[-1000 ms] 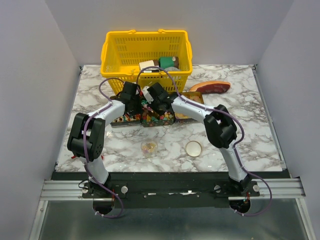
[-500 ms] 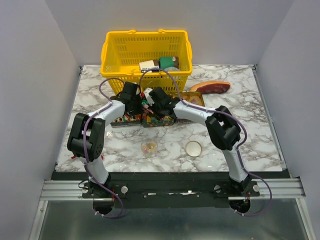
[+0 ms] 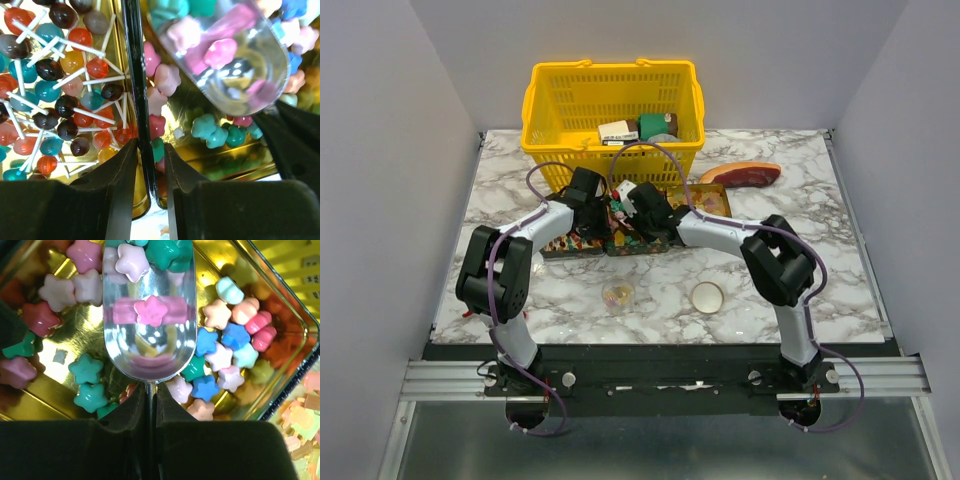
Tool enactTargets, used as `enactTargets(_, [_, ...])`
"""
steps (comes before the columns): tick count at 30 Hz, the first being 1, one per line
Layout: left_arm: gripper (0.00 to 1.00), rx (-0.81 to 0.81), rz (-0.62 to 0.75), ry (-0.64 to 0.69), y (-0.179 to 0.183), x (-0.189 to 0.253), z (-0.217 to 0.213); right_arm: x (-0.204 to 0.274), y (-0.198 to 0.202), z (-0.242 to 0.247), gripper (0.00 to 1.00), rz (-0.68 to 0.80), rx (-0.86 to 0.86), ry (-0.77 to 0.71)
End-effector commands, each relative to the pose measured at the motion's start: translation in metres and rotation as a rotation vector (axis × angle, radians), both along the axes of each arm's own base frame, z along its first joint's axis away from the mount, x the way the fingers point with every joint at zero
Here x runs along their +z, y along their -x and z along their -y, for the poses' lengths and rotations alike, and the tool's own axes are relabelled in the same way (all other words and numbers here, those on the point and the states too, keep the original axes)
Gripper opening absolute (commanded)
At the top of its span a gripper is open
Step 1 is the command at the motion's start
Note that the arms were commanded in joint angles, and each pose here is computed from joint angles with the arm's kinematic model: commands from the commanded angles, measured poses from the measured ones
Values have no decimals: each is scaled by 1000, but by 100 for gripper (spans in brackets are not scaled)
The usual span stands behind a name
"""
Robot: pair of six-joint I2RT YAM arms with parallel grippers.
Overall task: Pack the candies
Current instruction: Scoop the fake candies from the storage box.
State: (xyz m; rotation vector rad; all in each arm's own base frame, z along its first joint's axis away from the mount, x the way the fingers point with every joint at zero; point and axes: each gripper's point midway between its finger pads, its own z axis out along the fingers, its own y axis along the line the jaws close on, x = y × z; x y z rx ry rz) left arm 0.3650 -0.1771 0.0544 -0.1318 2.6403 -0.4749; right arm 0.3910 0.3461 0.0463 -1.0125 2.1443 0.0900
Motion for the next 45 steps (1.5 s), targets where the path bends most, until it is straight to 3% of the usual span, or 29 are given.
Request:
enactTargets(1, [35, -26, -49, 25, 13, 0, 7, 35, -6, -2, 1, 91, -29, -73])
enactTargets(15, [63, 19, 39, 19, -10, 33, -5, 65, 4, 7, 1, 127, -28, -123])
enactTargets(20, [79, 43, 126, -43, -15, 58, -20, 74, 10, 15, 1, 136, -37, -123])
enactTargets(28, [96, 69, 203, -105, -2, 87, -42, 84, 40, 38, 1, 37, -47, -85])
enactTargets(34, [99, 179, 272, -124, -1, 89, -66, 89, 82, 71, 1, -69, -62, -25])
enactTargets(39, [99, 224, 269, -122, -1, 76, -76, 108, 128, 63, 1, -89, 41, -50])
enactTargets(45, [99, 223, 251, -123, 0, 69, -77, 102, 189, 57, 1, -223, 111, 15])
